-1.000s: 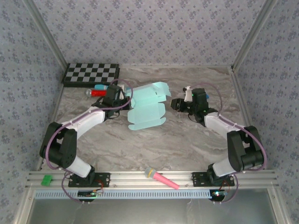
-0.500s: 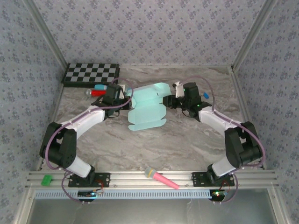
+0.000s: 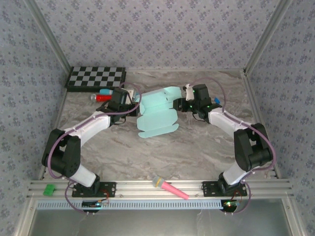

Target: Fold the paper box

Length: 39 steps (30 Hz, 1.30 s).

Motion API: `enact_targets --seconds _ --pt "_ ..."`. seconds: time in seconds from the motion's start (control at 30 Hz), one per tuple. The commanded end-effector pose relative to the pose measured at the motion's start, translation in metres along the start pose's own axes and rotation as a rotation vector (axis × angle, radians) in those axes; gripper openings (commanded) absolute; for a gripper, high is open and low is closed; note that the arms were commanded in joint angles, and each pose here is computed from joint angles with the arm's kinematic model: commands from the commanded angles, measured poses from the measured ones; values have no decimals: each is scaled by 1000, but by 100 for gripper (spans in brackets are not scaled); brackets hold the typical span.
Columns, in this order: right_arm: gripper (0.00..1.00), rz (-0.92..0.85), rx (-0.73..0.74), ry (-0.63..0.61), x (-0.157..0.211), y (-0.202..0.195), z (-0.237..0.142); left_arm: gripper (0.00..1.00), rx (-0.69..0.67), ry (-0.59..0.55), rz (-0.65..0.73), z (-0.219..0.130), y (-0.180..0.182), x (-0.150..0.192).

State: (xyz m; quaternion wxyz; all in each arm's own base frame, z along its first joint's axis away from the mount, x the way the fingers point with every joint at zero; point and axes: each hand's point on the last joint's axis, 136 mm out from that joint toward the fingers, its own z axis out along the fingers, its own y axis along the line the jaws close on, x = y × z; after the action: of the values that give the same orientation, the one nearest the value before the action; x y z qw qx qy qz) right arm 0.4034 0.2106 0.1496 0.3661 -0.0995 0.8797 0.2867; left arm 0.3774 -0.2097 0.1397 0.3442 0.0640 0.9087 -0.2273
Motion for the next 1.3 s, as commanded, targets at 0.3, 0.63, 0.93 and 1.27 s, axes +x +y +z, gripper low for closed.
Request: enact_targets --seconds 0.3,0.63,0.93,1.27 --pt "45 12 68 0 -2 -11 11 0 79 -52 26 -11 -19 -19" --pt "43 18 -34 -16 -10 8 14 0 79 -50 25 -9 -19 -20" --pt "46 56 -184 -35 -14 31 4 0 8 -31 6 -4 -6 -16" --pt "45 103 -277 -57 -15 42 8 0 21 -24 1 -1 -11 -15"
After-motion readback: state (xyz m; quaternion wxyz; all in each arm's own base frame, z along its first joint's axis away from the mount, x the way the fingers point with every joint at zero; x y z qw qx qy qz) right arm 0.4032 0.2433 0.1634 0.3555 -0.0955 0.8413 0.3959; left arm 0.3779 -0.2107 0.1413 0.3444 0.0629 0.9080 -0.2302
